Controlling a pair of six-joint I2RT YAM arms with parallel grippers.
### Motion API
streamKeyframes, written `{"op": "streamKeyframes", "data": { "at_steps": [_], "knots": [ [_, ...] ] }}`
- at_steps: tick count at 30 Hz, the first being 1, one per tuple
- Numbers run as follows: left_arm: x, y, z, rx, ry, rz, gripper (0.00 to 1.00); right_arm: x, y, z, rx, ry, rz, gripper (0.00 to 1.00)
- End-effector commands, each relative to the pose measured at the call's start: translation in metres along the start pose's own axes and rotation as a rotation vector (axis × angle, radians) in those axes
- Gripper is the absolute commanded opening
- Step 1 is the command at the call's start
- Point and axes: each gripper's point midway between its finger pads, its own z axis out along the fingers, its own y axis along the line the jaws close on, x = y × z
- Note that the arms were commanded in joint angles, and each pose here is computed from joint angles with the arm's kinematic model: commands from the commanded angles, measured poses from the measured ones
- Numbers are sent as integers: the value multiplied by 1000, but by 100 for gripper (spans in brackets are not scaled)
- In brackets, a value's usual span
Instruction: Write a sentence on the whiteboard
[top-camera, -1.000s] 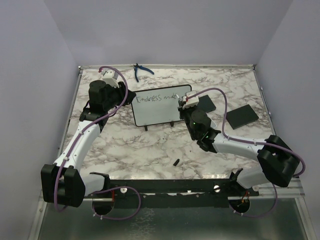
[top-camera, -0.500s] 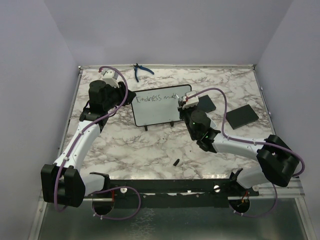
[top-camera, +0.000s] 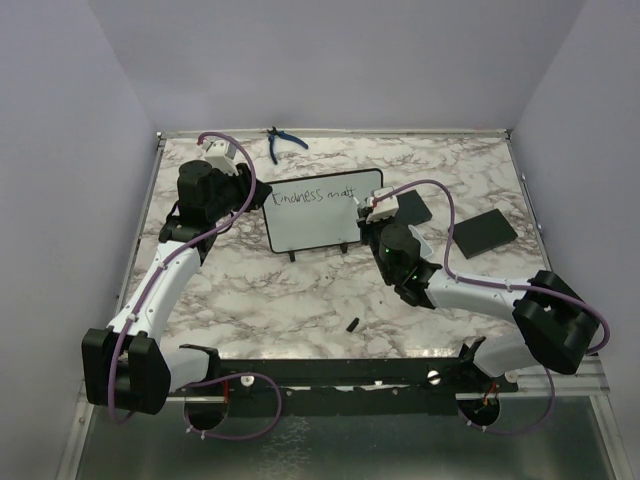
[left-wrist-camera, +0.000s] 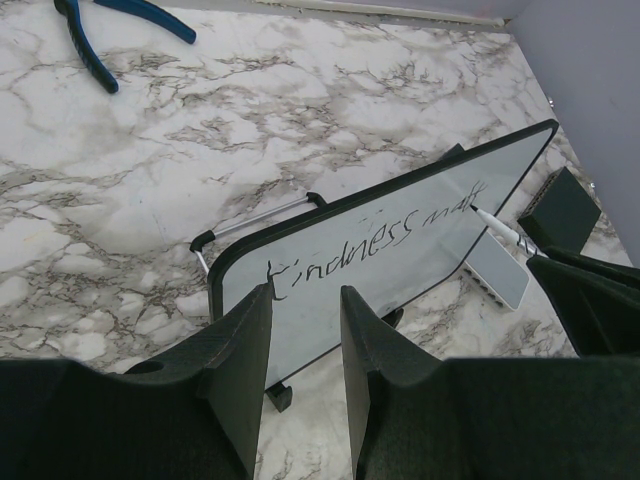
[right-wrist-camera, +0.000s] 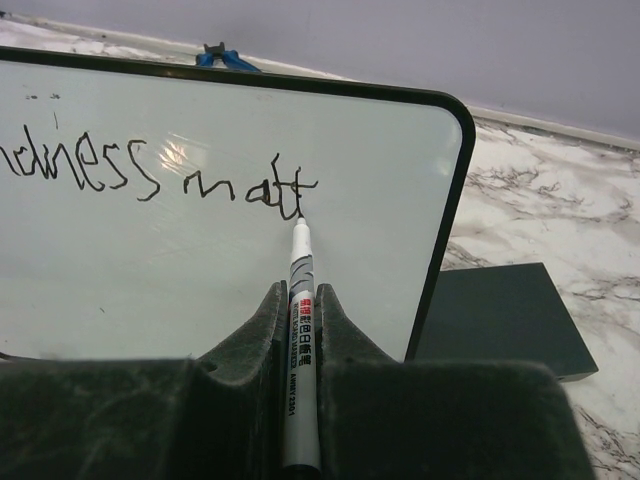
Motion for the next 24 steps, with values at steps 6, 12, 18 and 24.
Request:
{"op": "streamKeyframes", "data": {
  "at_steps": [6, 12, 18, 24],
  "knots": [
    [-2, -7, -4, 22, -12, 18, 35, 0, -13, -3, 59, 4, 11, 0],
    [-2, -6, -5, 22, -13, 18, 35, -7, -14, -2, 63, -11, 3, 0],
    [-3, -7, -5, 22, -15, 19, 35, -10, -12, -1, 52, -19, 4, 0],
    [-3, -6, -5, 21, -15, 20, 35, -22, -9, -10, -1, -50, 10, 0]
  ]
}}
